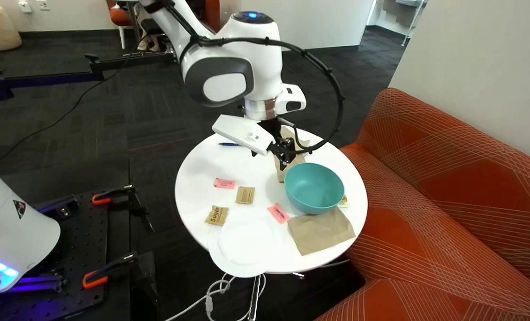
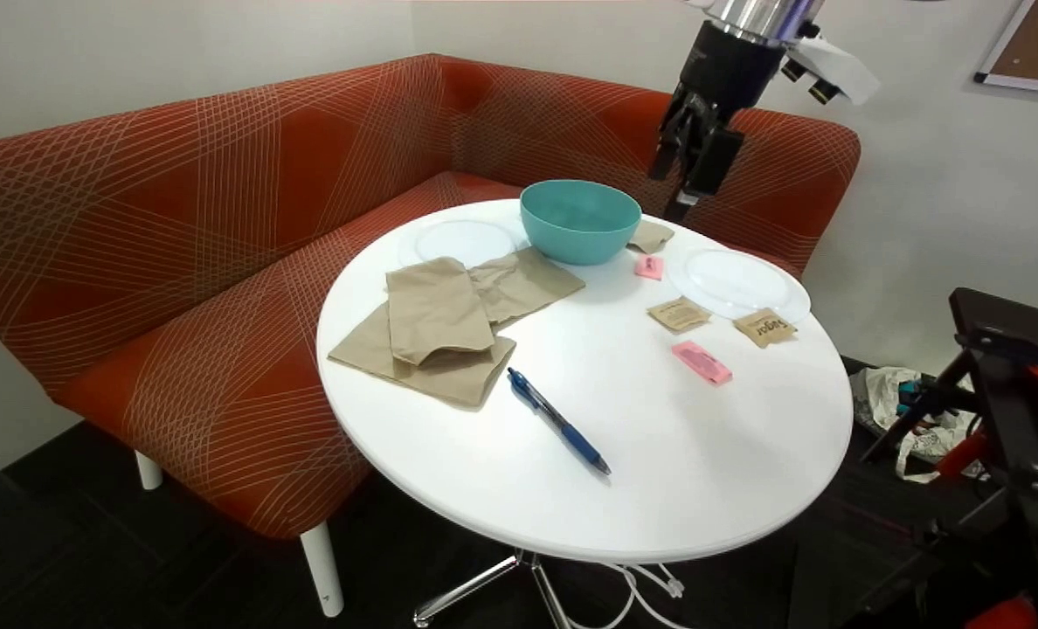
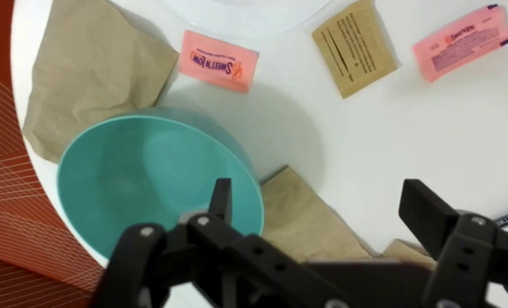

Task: Move the blue bowl to the left

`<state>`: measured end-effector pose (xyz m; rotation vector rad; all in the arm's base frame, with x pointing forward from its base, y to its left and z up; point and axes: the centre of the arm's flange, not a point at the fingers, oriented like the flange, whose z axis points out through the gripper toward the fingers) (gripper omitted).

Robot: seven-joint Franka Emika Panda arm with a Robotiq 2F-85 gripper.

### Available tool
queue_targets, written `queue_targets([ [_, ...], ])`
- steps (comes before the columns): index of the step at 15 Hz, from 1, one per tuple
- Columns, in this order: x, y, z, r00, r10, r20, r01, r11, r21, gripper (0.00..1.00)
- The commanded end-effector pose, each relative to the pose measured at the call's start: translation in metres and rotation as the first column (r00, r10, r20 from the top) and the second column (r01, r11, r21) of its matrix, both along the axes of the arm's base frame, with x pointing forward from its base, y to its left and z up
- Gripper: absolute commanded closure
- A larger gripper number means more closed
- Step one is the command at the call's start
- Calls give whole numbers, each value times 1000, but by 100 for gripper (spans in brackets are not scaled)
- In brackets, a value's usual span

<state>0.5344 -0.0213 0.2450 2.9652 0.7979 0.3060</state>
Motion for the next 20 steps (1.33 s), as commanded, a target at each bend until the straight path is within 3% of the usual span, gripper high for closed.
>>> queue_targets([
  [1,1,-1,-6,1000,1,-9,-1,1000,-2,0],
  [9,1,1,-7,1000,6,-10,-6,1000,0,0],
  [20,57,-2,-41,994,107,13,-107,994,-37,0],
])
